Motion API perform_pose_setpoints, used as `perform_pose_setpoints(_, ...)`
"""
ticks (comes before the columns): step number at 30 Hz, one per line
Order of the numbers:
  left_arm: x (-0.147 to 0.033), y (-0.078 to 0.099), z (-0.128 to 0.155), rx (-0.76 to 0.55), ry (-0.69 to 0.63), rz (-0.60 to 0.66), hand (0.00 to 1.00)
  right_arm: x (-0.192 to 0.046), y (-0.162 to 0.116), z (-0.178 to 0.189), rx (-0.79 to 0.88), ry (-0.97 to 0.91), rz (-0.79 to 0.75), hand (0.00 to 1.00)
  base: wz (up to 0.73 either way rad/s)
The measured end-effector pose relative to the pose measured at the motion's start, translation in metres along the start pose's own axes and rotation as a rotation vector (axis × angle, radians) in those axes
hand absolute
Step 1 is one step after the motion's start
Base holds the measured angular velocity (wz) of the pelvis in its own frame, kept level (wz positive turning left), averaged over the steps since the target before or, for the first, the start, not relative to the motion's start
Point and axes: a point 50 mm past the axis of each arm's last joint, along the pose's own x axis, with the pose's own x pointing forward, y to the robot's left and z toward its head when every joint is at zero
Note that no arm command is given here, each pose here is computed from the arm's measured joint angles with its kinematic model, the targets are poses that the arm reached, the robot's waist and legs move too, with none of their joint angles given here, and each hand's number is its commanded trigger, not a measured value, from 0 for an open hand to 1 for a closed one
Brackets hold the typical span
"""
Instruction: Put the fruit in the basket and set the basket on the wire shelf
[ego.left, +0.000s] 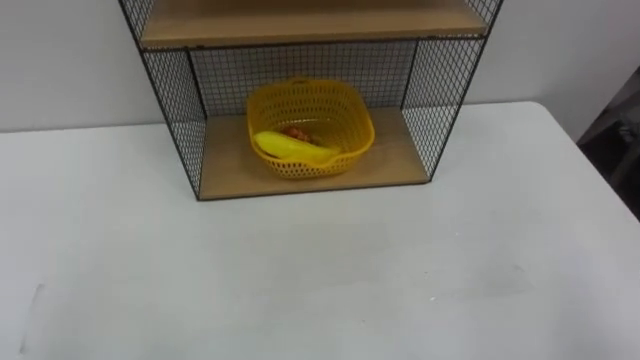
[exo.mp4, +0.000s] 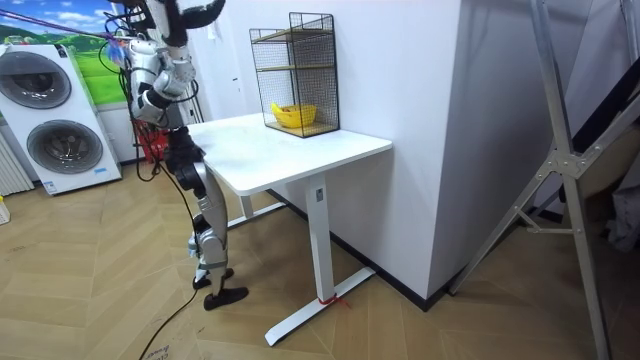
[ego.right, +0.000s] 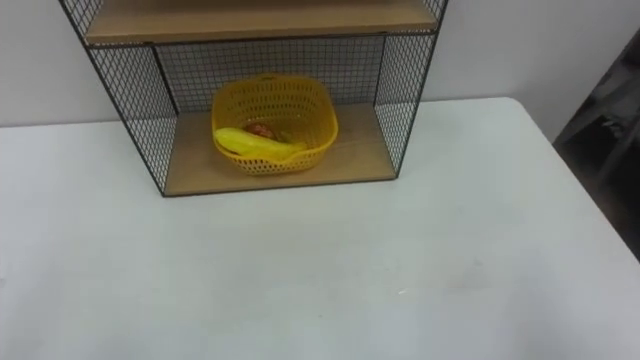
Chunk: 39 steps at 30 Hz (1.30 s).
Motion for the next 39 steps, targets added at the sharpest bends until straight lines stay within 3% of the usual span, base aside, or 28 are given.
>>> perform_pose_setpoints(5, 0.01, 0.062, -0.039, 0.1, 0.19, 0.286, 0.0, 0.002, -0.028, -0.053, -0.138, 0.245, -0.146, 0.0, 0.18)
perform_pose_setpoints(7, 0.003, 0.098, -0.059, 0.154, 0.294, 0.442, 0.0, -0.004, -0.043, -0.074, -0.176, 0.367, -0.208, 0.0, 0.13)
perform_pose_setpoints(10, -0.009, 0.132, -0.074, 0.255, 0.369, 0.576, 0.0, -0.014, -0.067, -0.097, -0.289, 0.463, -0.281, 0.0, 0.17)
perform_pose_setpoints(17, -0.038, 0.178, -0.094, 0.414, 0.493, 0.755, 0.0, -0.057, -0.104, -0.129, -0.469, 0.653, -0.339, 0.0, -0.03)
perform_pose_setpoints(20, -0.052, 0.2, -0.098, 0.426, 0.545, 0.856, 0.0, -0.079, -0.138, -0.147, -0.571, 0.782, -0.44, 0.0, 0.0)
perform_pose_setpoints(23, -0.071, 0.221, -0.101, 0.414, 0.601, 0.974, 0.0, -0.111, -0.178, -0.159, -0.702, 0.932, -0.559, 0.0, 0.0)
perform_pose_setpoints(25, -0.089, 0.234, -0.104, 0.413, 0.645, 1.036, 0.0, -0.147, -0.206, -0.16, -0.806, 1.057, -0.619, 0.0, 0.0)
perform_pose_setpoints(27, -0.105, 0.243, -0.106, 0.42, 0.682, 1.08, 0.0, -0.167, -0.223, -0.158, -0.821, 1.148, -0.682, 0.0, 0.0)
perform_pose_setpoints(33, -0.155, 0.26, -0.117, 0.506, 0.83, 1.085, 0.0, -0.229, -0.248, -0.151, -0.87, 1.387, -0.658, 0.0, -0.01)
perform_pose_setpoints(35, -0.166, 0.261, -0.122, 0.566, 0.888, 1.008, 0.0, -0.249, -0.243, -0.151, -0.889, 1.463, -0.567, 0.0, -0.17)
perform_pose_setpoints(39, -0.19, 0.255, -0.138, 0.828, 1.111, 0.694, 0.0, -0.289, -0.222, -0.153, -0.946, 1.645, -0.259, 0.0, -0.04)
